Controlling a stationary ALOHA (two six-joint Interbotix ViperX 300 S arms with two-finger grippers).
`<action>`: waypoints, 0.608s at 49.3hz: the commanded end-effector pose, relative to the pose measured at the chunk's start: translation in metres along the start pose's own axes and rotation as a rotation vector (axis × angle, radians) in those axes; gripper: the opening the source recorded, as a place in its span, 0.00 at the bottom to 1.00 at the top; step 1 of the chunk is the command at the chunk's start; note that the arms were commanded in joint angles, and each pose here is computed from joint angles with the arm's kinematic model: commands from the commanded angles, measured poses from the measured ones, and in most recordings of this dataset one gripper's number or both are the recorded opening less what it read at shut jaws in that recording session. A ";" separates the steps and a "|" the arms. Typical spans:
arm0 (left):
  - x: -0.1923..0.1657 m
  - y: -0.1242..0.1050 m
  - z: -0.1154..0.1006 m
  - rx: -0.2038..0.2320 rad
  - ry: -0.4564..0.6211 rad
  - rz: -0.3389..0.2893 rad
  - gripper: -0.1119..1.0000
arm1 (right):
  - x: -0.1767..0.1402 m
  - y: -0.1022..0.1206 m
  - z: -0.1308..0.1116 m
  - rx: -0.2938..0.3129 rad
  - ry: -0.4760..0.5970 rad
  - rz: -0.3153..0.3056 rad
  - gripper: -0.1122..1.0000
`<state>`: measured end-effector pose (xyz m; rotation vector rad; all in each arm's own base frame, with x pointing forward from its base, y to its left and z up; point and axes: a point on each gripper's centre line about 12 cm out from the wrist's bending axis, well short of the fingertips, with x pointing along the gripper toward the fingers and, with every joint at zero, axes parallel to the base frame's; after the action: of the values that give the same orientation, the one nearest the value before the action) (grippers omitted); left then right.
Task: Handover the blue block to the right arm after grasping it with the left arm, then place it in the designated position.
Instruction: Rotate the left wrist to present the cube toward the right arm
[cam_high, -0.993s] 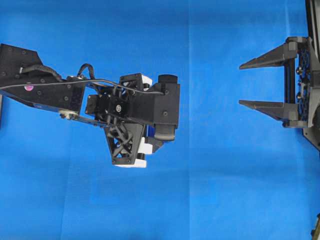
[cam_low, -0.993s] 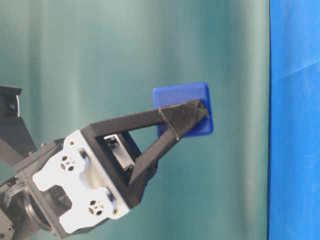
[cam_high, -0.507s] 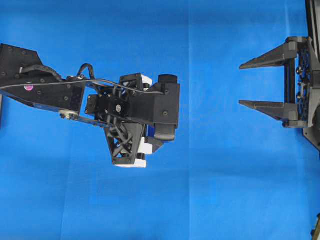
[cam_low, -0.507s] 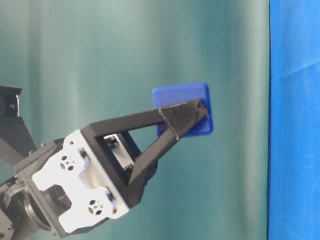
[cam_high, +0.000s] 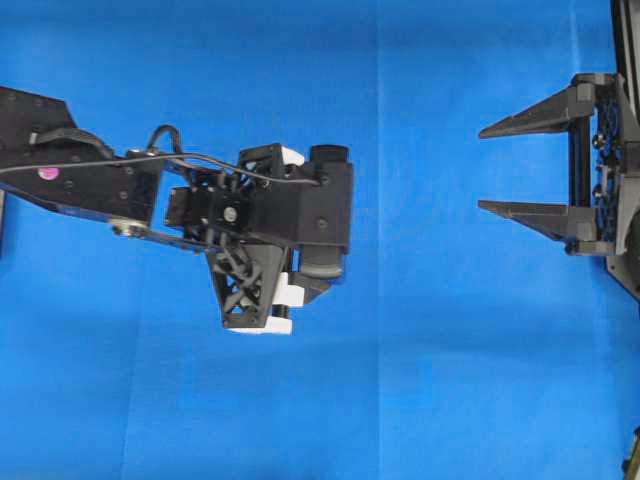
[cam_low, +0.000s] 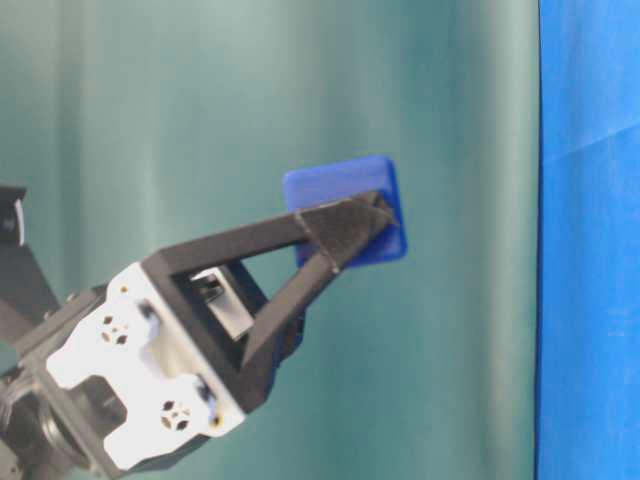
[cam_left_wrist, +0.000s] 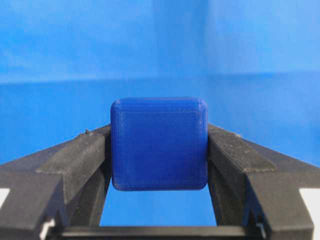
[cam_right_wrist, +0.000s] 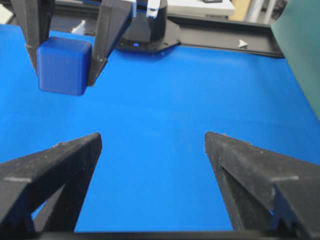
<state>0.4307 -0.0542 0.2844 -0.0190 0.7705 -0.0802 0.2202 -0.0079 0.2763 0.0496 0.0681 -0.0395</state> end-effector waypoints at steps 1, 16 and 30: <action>-0.025 -0.001 0.015 0.007 -0.138 -0.010 0.54 | 0.002 0.000 0.009 0.005 -0.023 -0.001 0.98; -0.052 0.001 0.001 0.010 -0.402 -0.034 0.54 | 0.002 0.000 0.011 0.005 -0.031 -0.001 0.98; -0.075 0.004 -0.020 0.045 -0.600 -0.037 0.54 | 0.002 0.000 0.011 0.005 -0.031 -0.001 0.98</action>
<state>0.3717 -0.0455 0.3070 -0.0152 0.2577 -0.1183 0.2202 -0.0079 0.2763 0.0496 0.0681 -0.0395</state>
